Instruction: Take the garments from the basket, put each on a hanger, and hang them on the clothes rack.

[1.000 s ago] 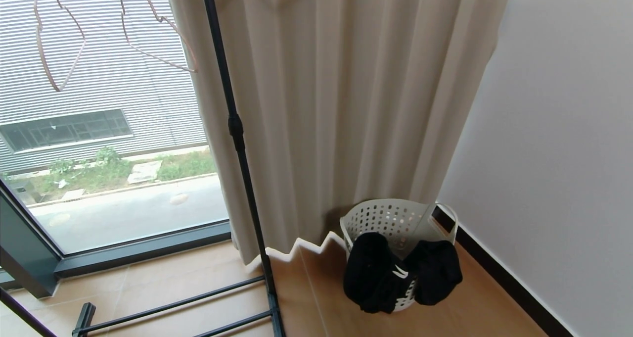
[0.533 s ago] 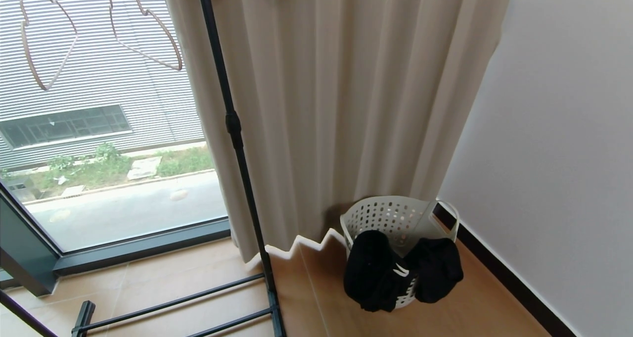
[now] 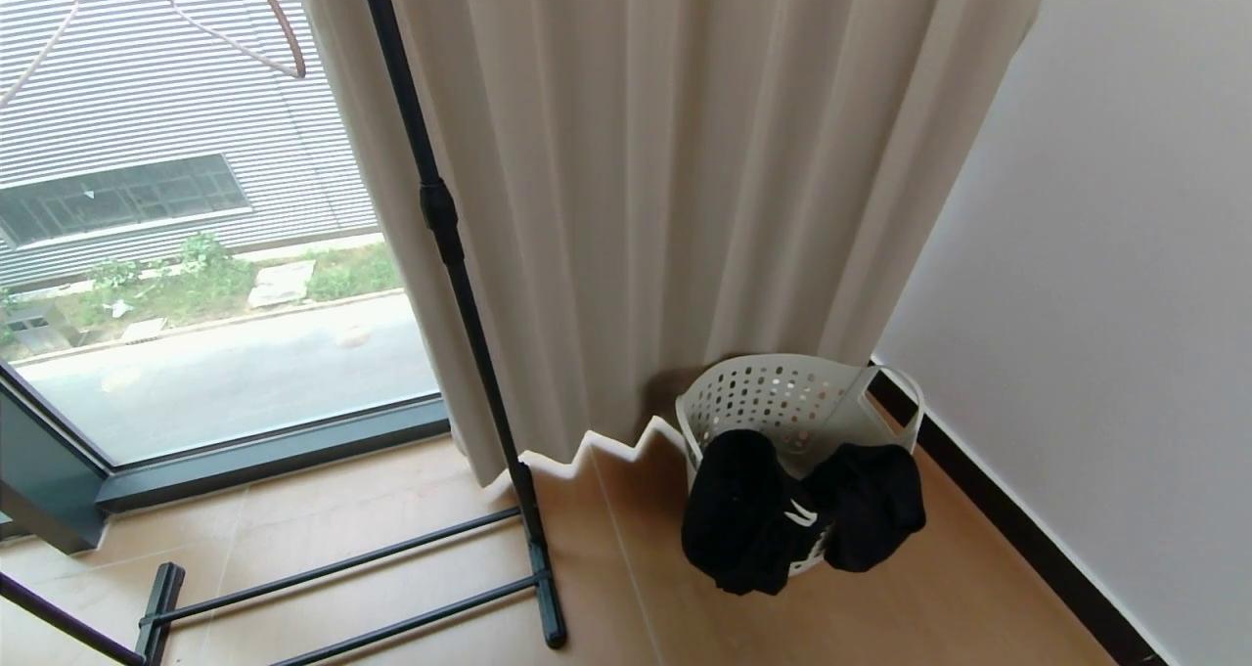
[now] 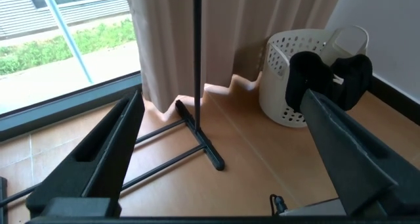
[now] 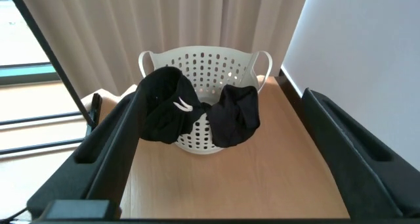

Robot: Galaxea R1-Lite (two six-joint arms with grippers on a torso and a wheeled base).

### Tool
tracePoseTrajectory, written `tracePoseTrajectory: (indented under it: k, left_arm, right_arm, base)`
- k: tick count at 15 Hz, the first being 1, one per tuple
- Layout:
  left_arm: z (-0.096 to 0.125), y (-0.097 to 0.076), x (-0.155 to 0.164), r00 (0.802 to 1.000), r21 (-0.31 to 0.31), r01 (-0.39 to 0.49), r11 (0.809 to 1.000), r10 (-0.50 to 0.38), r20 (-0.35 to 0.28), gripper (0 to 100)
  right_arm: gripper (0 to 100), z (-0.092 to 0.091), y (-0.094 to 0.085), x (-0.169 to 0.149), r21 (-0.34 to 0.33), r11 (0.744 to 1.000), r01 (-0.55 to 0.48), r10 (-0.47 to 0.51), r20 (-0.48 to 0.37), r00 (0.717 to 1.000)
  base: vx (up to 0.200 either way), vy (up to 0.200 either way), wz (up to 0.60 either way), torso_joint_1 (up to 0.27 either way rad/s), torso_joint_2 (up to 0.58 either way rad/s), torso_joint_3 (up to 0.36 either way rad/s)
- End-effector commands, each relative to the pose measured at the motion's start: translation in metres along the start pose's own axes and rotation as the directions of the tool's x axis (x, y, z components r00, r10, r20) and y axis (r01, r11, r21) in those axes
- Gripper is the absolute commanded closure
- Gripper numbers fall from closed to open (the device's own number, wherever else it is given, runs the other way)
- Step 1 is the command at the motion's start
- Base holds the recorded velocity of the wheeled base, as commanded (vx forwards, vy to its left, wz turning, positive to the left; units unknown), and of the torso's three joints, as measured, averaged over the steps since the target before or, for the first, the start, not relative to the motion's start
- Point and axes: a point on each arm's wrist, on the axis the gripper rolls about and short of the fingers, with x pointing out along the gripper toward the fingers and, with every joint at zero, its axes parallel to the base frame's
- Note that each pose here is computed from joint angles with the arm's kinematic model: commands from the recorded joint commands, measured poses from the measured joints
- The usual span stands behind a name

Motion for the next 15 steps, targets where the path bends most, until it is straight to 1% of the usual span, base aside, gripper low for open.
tracePoseTrajectory:
  k: [1,15]
  left_arm:
    - [0.0001,0.0,0.0001,1.0,0.0,0.0,1.0,0.0,-0.001,0]
    - [0.0001,0.0,0.0001,1.0,-0.001,0.002,1.0,-0.002,-0.001,0]
  right_arm:
    - [0,0.0,0.0,0.0,-0.002,1.0,-0.001,0.001,0.0,1.0]
    - [0,0.0,0.0,0.0,0.0,1.0,-0.001,0.001,0.0,1.0]
  base:
    - [0.0,0.0,0.0,-0.002,0.01,-0.188]
    - [0.0,0.0,0.0,0.002,0.0,-0.198]
